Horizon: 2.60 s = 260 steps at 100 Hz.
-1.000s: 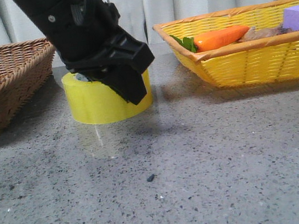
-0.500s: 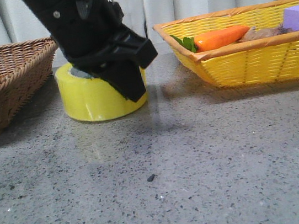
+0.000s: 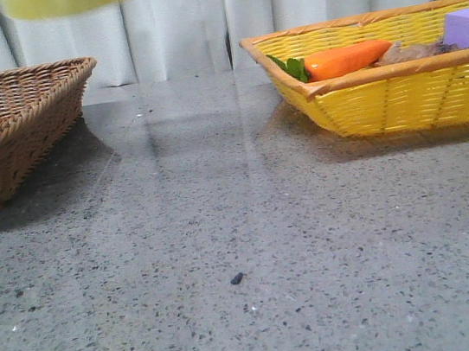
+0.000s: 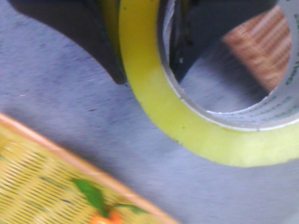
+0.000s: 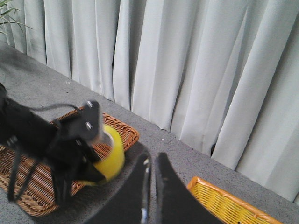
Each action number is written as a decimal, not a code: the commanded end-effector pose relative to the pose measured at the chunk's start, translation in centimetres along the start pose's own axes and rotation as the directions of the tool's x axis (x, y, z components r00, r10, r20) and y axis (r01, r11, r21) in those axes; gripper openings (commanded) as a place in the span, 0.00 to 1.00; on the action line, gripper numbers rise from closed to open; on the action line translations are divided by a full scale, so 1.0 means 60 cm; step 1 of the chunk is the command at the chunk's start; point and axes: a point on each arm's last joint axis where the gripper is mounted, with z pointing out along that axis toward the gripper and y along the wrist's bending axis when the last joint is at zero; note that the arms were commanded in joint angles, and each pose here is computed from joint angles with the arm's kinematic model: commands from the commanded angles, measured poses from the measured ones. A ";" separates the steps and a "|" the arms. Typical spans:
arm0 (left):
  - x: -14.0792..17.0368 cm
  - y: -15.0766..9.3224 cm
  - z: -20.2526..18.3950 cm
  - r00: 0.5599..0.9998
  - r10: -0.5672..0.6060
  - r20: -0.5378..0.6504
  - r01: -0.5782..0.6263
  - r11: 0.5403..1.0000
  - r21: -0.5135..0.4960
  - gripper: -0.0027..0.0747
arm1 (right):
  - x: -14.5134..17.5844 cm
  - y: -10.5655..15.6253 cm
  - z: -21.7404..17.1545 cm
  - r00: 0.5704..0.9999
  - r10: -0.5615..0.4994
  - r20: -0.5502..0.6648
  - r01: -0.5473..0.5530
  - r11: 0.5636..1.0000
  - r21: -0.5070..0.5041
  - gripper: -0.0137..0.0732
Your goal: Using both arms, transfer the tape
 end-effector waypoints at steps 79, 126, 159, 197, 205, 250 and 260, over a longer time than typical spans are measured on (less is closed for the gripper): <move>0.141 0.138 0.041 0.939 -0.332 -0.096 0.317 0.938 -0.138 0.10 | -0.020 -0.008 -0.016 0.995 -0.009 0.103 0.007 1.000 0.021 0.07; 0.141 0.139 0.043 0.947 -0.306 -0.098 0.291 0.946 -0.142 0.31 | 0.017 -0.005 -0.026 0.999 -0.008 0.047 0.008 1.000 0.014 0.07; 0.125 0.141 0.021 0.946 -0.309 -0.101 0.295 0.946 -0.132 0.52 | 0.058 -0.014 -0.090 0.997 -0.001 0.072 -0.001 1.000 0.021 0.07; 0.084 0.097 -0.140 0.902 -0.352 0.252 0.370 0.929 -0.027 0.24 | 0.146 -0.024 -0.185 0.994 0.049 0.097 -0.052 0.998 0.024 0.07; 0.094 0.083 -0.178 0.893 -0.335 0.302 0.361 0.932 -0.032 0.13 | 0.179 -0.020 -0.191 0.995 0.046 0.090 -0.048 0.999 0.020 0.07; 0.256 -0.022 -0.291 0.798 -0.263 0.542 0.354 0.933 -0.069 0.01 | 0.323 0.001 -0.205 0.960 -0.042 0.278 0.035 0.999 0.031 0.07; 0.306 -0.048 -0.301 0.767 -0.241 0.594 0.353 0.932 -0.078 0.01 | 0.346 0.005 -0.207 0.949 -0.057 0.311 0.049 0.998 0.036 0.07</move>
